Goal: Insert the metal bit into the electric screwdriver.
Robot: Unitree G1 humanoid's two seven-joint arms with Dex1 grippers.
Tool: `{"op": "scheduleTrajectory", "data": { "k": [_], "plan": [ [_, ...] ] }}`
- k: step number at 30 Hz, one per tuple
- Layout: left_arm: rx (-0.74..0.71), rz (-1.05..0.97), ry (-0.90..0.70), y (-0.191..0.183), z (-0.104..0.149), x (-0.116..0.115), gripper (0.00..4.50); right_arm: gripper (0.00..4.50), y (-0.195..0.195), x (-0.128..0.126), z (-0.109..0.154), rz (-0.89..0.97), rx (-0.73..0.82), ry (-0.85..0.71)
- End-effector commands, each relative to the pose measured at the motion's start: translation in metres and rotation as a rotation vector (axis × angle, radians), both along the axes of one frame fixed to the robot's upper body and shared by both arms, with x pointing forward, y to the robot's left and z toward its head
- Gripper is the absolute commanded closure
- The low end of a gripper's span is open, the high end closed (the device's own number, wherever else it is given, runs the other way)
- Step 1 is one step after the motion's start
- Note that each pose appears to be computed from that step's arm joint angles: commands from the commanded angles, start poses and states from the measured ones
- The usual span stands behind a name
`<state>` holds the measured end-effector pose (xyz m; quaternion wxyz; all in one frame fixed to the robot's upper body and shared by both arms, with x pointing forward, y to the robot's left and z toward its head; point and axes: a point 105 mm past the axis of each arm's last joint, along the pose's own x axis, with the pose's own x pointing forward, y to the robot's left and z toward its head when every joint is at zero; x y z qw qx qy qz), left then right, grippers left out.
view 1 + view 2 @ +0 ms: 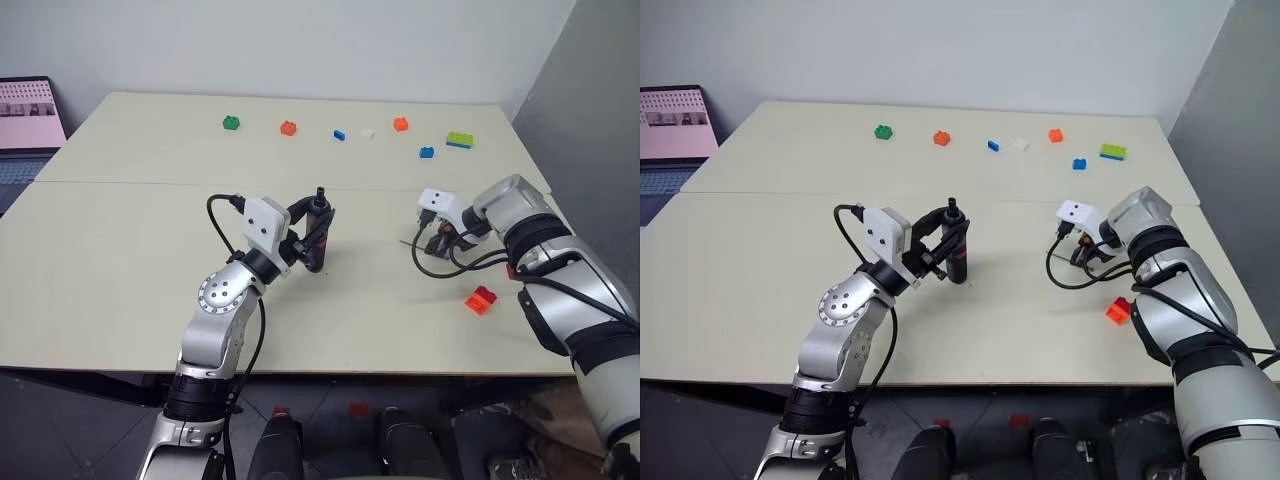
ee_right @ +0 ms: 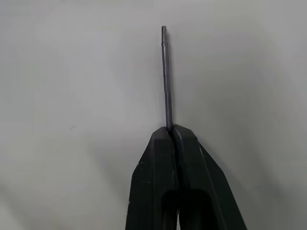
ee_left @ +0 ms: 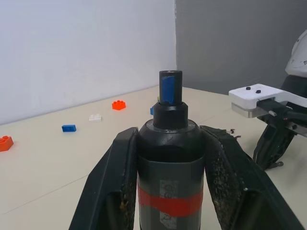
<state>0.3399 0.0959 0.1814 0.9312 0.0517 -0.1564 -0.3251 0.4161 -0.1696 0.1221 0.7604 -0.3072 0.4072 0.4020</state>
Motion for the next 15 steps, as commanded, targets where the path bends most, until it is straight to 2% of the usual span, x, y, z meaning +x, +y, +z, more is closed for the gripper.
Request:
{"op": "scheduleTrajectory", "data": {
  "k": [1, 8, 15],
  "plan": [
    [0.005, -0.012, -0.025, -0.004, 0.004, -0.005, 2.88, 4.5, 0.004, 0.004, 0.016, -0.039, 0.117, -0.035],
    [-0.048, -0.062, -0.063, -0.018, 0.023, -0.01, 2.88, 4.5, 0.009, 0.014, 0.087, -0.051, 0.445, -0.267],
    [-0.083, -0.157, -0.084, -0.039, 0.041, -0.018, 2.88, 4.5, 0.005, -0.03, 0.131, -0.025, 0.728, -0.483]
  ]
}}
